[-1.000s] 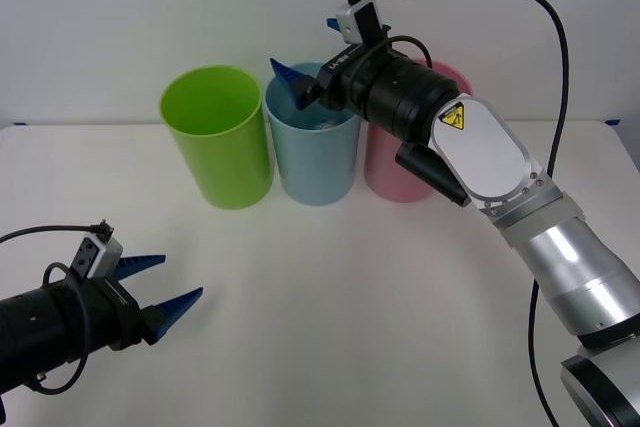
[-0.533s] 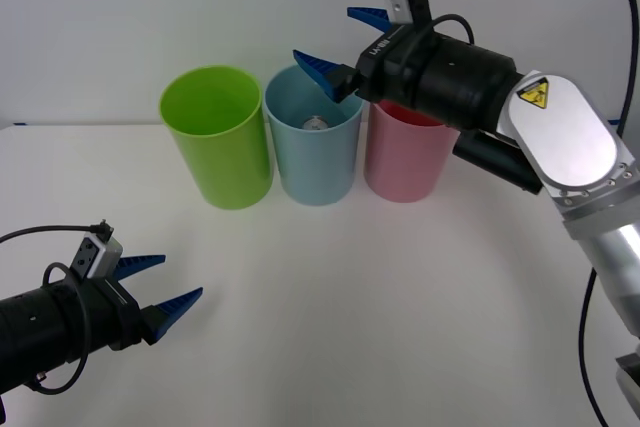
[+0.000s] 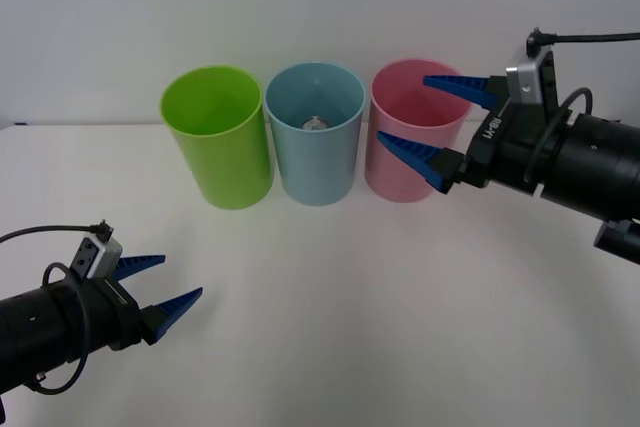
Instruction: Put cans in the blue bin and PET bottles in the pink bin and trash in the green bin.
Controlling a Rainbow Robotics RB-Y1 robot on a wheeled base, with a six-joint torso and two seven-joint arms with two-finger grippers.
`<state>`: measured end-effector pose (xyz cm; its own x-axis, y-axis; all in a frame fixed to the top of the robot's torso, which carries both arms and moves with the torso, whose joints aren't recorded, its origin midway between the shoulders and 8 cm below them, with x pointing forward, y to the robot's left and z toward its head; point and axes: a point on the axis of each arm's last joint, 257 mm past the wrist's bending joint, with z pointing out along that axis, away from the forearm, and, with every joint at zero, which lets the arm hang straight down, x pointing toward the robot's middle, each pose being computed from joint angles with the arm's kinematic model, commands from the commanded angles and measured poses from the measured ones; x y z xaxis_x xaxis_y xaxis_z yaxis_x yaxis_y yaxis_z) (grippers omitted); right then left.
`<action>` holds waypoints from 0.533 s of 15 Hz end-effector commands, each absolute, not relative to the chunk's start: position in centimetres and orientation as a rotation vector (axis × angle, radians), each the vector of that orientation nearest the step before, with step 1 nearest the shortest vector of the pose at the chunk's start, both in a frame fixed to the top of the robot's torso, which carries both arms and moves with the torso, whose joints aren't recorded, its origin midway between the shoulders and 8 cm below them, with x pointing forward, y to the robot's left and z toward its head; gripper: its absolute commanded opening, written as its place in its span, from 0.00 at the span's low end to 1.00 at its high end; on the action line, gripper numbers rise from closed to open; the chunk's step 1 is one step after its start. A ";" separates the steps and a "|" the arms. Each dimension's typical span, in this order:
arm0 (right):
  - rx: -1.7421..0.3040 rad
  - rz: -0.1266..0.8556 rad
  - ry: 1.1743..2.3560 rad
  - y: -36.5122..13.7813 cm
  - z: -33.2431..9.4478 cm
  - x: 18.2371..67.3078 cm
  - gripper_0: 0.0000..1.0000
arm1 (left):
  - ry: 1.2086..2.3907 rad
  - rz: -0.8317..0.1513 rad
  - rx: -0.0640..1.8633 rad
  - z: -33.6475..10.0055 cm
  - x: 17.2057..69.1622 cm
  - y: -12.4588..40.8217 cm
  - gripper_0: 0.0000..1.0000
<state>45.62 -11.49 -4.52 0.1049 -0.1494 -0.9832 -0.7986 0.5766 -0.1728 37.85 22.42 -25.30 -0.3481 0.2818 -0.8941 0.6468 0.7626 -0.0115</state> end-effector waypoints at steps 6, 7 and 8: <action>-0.932 0.487 1.545 -17.9 -13.6 38.7 1.00 | 1.941 -0.451 0.705 -25.3 37.9 22.4 0.79; -0.937 0.480 1.565 -18.5 -14.6 38.0 1.00 | 1.941 -0.451 0.705 -25.3 37.9 22.4 0.79; -0.953 0.457 1.581 -19.3 -15.7 37.3 1.00 | 1.941 -0.451 0.705 -25.3 37.9 22.4 0.79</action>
<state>37.83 -18.78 -14.96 0.0124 -0.3065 -0.9518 -0.7806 0.5920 -0.2008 37.85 22.42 -25.30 -0.3482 0.2818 -0.8941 0.6468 0.7626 -0.0115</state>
